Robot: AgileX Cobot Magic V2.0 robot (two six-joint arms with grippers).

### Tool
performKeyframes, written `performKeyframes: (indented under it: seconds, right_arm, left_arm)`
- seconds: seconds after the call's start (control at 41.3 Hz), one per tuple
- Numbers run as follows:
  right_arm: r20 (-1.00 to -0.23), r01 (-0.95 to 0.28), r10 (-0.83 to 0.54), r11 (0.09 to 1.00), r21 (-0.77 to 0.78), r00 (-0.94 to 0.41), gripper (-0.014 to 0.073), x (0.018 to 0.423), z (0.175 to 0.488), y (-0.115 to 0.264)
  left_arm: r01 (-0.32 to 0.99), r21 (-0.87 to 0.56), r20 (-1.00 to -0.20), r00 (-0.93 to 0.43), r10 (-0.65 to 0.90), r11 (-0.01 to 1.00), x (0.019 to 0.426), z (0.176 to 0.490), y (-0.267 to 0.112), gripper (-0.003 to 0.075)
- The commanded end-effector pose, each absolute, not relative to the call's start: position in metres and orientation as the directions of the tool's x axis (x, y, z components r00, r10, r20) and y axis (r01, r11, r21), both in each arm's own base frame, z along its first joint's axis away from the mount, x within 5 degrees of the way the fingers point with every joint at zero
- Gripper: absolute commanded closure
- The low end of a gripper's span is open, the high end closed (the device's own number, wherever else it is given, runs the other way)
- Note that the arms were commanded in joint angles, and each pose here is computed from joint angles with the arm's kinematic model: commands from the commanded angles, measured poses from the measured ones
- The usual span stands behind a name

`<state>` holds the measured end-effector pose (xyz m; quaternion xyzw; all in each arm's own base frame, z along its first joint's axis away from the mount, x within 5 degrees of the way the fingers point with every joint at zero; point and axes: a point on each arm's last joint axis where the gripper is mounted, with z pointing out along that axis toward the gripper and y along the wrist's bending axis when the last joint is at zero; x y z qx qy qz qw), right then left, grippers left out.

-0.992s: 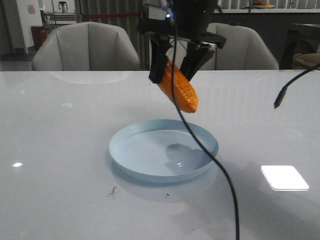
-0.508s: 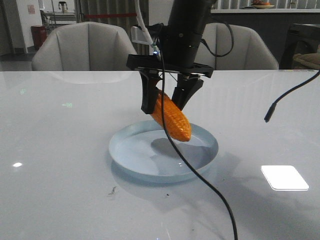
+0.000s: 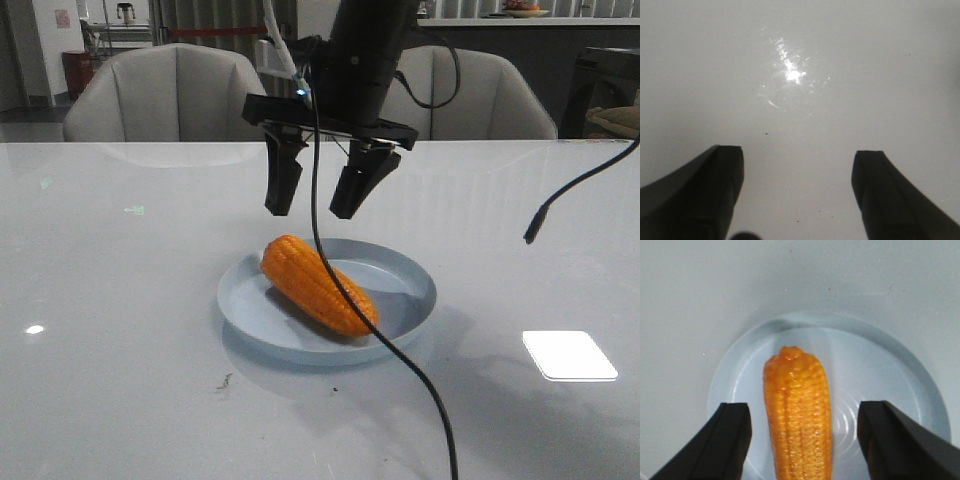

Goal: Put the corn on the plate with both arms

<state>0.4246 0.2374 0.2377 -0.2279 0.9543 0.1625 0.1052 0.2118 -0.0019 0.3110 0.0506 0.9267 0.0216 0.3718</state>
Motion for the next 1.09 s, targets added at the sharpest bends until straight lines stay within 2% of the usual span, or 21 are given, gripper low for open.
performKeyframes:
  seconds: [0.0,0.169,0.339,0.605,0.726,0.847,1.065]
  right_arm:
    - [-0.360,-0.518,-0.413,0.810,0.275,-0.837,0.0041,0.408,0.306,0.230]
    - [-0.538,-0.558,-0.390,0.808,0.189,-0.747,0.0041,0.397,0.373,0.216]
    - [-0.696,-0.542,-0.340,0.836,0.084,-0.632,0.0041,0.366,0.450,0.184]
    - [-0.838,-0.423,-0.233,0.906,-0.003,-0.493,0.0041,0.304,0.534,0.111]
    - [-0.870,-0.355,-0.188,0.935,-0.017,-0.456,0.0041,0.277,0.555,0.081]
    - [-0.874,-0.291,-0.161,0.956,-0.023,-0.459,0.0041,0.253,0.561,0.057]
    - [-0.831,-0.147,-0.159,0.985,-0.094,-0.533,0.0041,0.218,0.537,0.021]
  left_arm:
    - [0.060,0.067,-0.760,-0.643,0.090,0.996,0.213,0.328,-0.002,0.0216]
    - [0.060,0.067,-0.760,-0.643,0.090,0.996,0.213,0.328,-0.002,0.0216]
    - [0.059,0.068,-0.767,-0.635,0.090,0.996,0.214,0.329,-0.002,0.0216]
    - [0.058,0.069,-0.783,-0.616,0.090,0.996,0.215,0.331,-0.002,0.0216]
    - [0.057,0.070,-0.792,-0.604,0.090,0.996,0.216,0.332,-0.002,0.0216]
    - [0.057,0.070,-0.792,-0.604,0.090,0.996,0.216,0.332,-0.002,0.0216]
    - [0.057,0.070,-0.792,-0.604,0.090,0.996,0.216,0.332,-0.002,0.0216]
